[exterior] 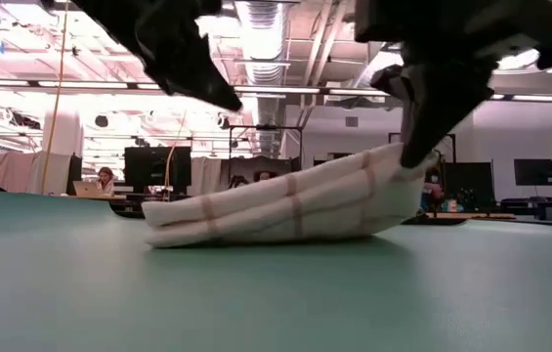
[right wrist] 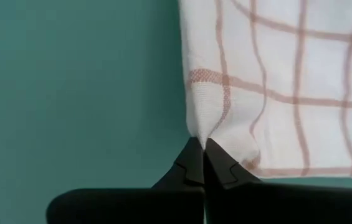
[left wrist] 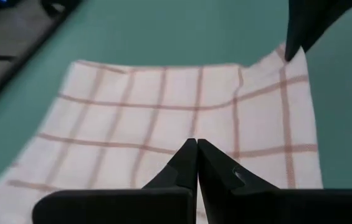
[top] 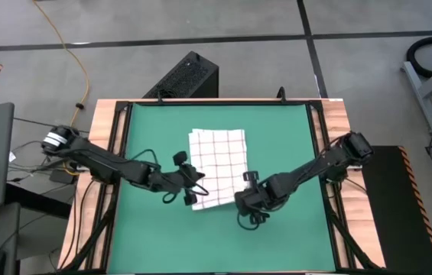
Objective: Roll towel into tight, uniform cylinder
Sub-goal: Roll the white towel
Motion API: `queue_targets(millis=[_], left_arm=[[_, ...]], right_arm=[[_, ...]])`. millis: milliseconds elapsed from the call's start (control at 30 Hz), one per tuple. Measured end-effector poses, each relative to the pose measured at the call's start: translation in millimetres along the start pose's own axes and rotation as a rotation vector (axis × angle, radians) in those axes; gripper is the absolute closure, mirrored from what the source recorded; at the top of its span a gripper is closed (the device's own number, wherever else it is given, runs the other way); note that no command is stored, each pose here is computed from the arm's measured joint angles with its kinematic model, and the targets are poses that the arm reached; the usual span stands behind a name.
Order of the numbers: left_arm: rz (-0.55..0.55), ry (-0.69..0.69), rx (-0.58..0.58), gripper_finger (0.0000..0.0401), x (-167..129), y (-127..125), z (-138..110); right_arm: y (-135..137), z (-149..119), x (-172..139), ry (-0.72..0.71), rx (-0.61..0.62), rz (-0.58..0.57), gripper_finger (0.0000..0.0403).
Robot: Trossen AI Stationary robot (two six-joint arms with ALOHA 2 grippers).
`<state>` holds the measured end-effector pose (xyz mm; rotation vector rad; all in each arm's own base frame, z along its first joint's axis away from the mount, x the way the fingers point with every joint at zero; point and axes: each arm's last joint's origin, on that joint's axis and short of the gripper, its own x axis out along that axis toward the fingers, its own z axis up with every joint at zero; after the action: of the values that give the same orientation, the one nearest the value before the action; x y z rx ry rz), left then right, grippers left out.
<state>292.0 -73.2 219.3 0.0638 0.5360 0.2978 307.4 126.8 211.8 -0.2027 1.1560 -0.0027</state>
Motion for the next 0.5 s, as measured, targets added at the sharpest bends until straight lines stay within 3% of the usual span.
queue_targets(millis=[233, 500], left_arm=[[-0.166, -0.006, -0.035, 0.0401, 31, -24, -15], [-0.187, 0.051, -0.021, 0.0401, 43, -42, -35]], right_arm=[[-2, -12, 15, 0.024, 0.043, 0.004, 0.0396], [2, -15, 17, 0.031, 0.033, 0.045, 0.0371]])
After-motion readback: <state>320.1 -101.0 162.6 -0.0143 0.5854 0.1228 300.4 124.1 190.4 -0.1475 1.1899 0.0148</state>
